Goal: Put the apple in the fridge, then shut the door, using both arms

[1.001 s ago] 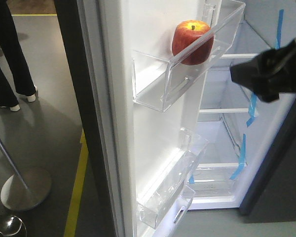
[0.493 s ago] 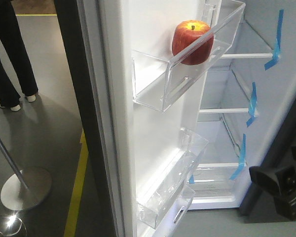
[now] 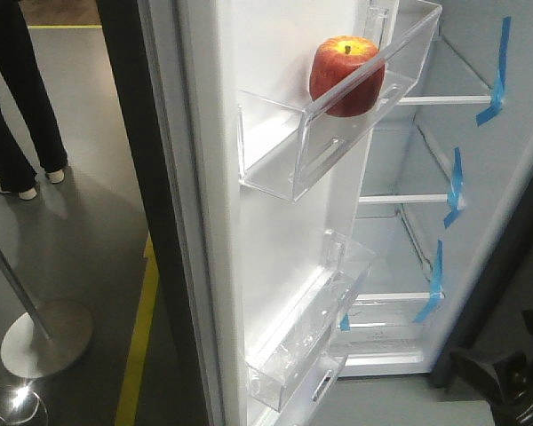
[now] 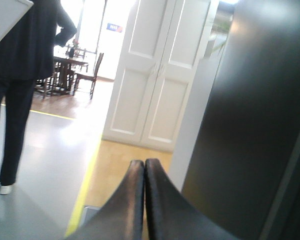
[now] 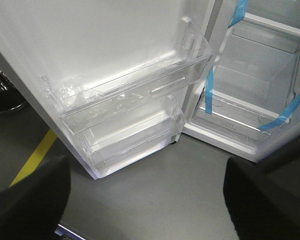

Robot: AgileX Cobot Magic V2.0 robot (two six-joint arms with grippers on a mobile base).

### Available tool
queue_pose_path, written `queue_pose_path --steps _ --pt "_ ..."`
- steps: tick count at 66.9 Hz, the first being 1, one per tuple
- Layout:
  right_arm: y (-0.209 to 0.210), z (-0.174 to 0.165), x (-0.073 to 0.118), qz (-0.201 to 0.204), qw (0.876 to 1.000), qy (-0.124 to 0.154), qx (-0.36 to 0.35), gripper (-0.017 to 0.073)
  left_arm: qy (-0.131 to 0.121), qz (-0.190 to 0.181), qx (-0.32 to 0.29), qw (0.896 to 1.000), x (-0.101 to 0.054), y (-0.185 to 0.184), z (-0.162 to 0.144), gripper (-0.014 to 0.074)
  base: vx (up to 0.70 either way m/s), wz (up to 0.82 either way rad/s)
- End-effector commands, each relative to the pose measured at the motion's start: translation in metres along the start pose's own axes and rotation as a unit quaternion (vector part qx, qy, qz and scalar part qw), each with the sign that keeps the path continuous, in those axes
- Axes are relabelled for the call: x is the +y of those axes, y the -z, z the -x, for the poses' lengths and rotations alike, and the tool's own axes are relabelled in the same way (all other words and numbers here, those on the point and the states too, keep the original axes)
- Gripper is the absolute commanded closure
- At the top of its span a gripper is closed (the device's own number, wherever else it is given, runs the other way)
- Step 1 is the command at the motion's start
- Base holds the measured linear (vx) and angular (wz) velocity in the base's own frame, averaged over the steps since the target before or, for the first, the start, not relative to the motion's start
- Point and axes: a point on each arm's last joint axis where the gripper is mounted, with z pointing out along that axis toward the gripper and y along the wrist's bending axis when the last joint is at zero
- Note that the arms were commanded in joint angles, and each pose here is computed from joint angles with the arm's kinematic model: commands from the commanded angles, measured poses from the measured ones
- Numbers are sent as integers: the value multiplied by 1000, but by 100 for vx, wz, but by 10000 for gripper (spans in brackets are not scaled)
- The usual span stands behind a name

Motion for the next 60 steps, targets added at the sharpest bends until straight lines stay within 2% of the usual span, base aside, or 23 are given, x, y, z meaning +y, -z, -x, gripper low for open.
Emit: queue_pose_path --steps 1,5,13,23,30,38,49,54,60 --pt "6 12 -1 -8 999 9 -47 -34 24 -12 -32 999 -8 -3 24 600 0 0" --pt "6 11 -1 -7 999 8 -41 -34 13 -8 -16 1000 -12 -6 35 600 0 0" --pt "6 11 -1 -6 999 8 -38 -34 -31 5 21 999 -21 -19 62 600 0 0" --pt "6 11 -1 -6 999 8 -38 -34 -75 26 85 993 -27 -44 83 600 0 0" --pt "6 11 -1 -6 999 8 -39 -34 -103 39 140 984 -29 -66 90 600 0 0" --pt "6 11 -1 -6 999 8 -39 -34 -130 51 211 968 -29 -98 89 600 0 0" --pt "6 11 -1 -6 999 7 -39 -34 -127 47 283 949 -34 -137 92 600 0 0" --pt "6 11 -1 -6 999 7 -38 -34 -125 35 311 941 -38 -154 94 600 0 0" --pt "6 11 -1 -6 999 7 -38 -34 -128 10 356 925 -42 -177 90 600 0 0"
